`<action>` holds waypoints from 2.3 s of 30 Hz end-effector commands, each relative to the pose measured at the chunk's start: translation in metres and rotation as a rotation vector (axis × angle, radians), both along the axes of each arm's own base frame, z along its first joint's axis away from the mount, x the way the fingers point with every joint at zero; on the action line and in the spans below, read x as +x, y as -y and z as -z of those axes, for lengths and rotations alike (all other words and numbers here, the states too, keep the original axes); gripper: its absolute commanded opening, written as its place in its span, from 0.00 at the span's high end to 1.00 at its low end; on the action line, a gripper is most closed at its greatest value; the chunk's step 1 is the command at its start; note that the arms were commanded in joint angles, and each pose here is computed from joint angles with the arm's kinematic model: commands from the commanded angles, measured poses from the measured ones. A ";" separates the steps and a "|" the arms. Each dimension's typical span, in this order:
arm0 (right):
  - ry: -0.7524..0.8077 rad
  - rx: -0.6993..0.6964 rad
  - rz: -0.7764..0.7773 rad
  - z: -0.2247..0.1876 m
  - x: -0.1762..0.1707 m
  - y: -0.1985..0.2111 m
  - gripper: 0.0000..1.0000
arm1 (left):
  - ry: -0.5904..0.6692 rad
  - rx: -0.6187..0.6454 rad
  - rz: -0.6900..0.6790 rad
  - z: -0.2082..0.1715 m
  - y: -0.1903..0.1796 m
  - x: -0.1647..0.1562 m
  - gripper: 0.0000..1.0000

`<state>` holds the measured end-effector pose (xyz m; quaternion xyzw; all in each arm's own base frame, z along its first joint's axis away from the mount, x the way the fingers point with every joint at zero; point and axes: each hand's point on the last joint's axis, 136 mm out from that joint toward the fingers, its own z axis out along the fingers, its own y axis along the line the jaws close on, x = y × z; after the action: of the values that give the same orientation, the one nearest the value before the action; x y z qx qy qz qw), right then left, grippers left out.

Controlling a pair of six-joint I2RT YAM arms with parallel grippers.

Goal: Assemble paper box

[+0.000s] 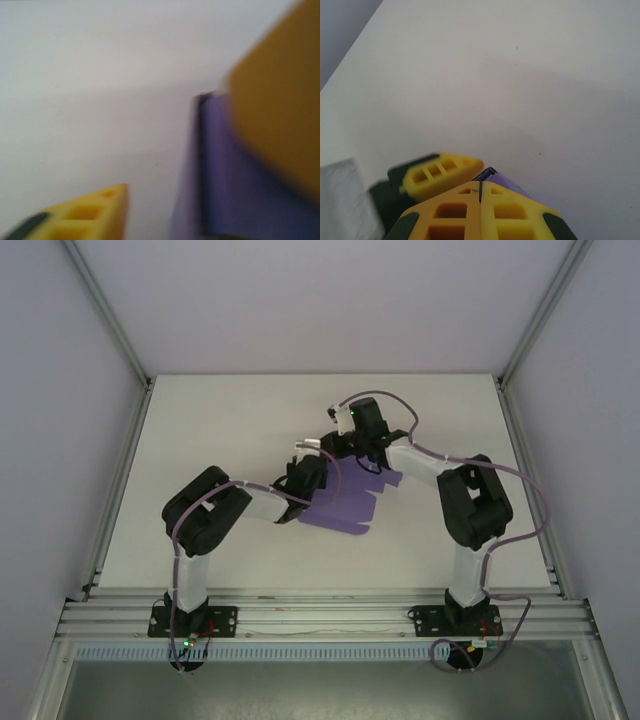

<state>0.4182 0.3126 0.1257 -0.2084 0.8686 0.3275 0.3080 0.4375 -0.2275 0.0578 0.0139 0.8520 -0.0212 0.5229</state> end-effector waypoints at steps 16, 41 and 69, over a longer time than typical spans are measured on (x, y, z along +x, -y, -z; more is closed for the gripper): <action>-0.238 -0.090 0.066 0.042 -0.037 0.014 1.00 | -0.083 0.026 0.020 0.021 -0.004 0.002 1.00; 0.154 -0.333 0.524 -0.069 -0.046 0.168 0.00 | 0.076 -0.071 -0.060 -0.070 -0.040 -0.026 1.00; 0.221 -0.300 0.426 -0.075 -0.030 0.153 0.00 | 0.040 -0.169 -0.039 -0.092 -0.035 -0.022 1.00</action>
<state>0.3854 0.1927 0.1708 -0.1141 0.8995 0.1694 0.3861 0.4048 -0.1889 0.1122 -0.0233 0.8592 -0.0416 0.5094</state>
